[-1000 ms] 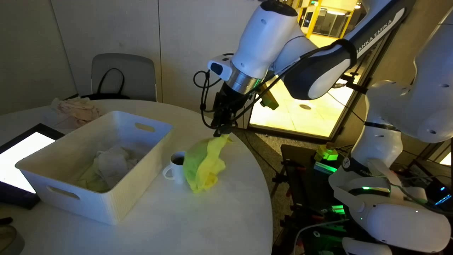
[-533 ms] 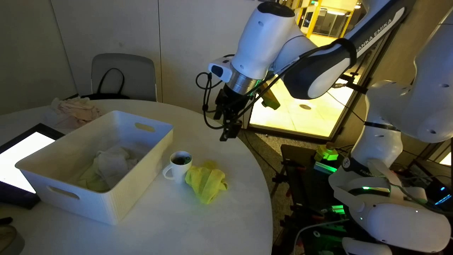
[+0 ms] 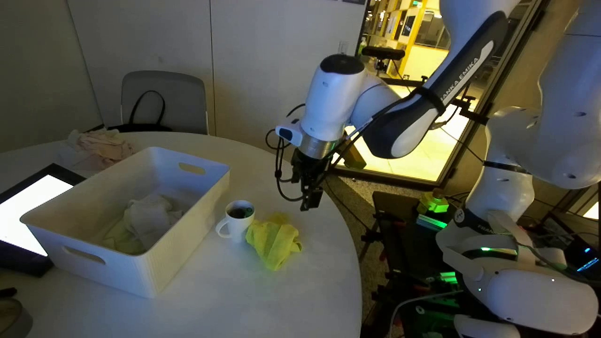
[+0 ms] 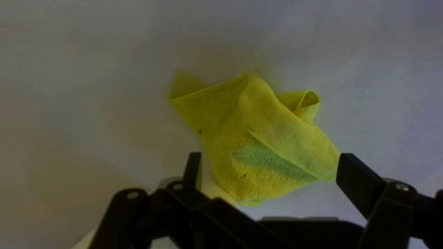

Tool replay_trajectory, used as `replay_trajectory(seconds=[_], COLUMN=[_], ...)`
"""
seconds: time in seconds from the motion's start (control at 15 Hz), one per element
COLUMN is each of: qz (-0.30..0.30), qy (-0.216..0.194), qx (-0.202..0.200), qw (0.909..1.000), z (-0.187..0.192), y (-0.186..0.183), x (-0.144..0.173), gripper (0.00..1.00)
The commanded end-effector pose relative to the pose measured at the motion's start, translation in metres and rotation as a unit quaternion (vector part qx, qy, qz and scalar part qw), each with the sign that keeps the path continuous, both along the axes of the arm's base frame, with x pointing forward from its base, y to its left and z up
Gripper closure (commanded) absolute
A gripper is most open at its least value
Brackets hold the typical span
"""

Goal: Put each towel in the white box, and each item from the towel in the white mug

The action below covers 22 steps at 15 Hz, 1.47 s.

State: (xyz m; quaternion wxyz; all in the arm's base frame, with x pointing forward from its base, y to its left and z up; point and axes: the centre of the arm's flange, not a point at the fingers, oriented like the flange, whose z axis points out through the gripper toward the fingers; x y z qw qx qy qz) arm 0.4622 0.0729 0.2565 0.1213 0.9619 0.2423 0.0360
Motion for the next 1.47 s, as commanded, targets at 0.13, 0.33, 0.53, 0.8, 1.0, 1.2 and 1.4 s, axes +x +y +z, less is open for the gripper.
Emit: replay_trajectory(seconds=[0.13,0.33,0.53,0.8,1.0,1.2,1.4], qz=[0.019,0.022,0.03,0.049,0.059,0.065,0.045], qy=[0.024,0.033,0.033,0.033,0.038,0.041,0.032], qx=[-0.001,0.005,0.016,0.027,0.028,0.037,0.045], qw=[0.9995,0.9992,0.9989,0.9979,0.9971,0.9963,0.9975], z=[-0.064,-0.083,-0.098,-0.119,-0.128,-0.136,-0.143], y=[-0.004,-0.013,-0.017,-0.007,0.006,0.019,0.029], x=[0.016,0.02,0.022,0.019,0.014,0.006,0.007], gripper=[0.0,0.0,0.0,0.0,0.0,0.0,0.0])
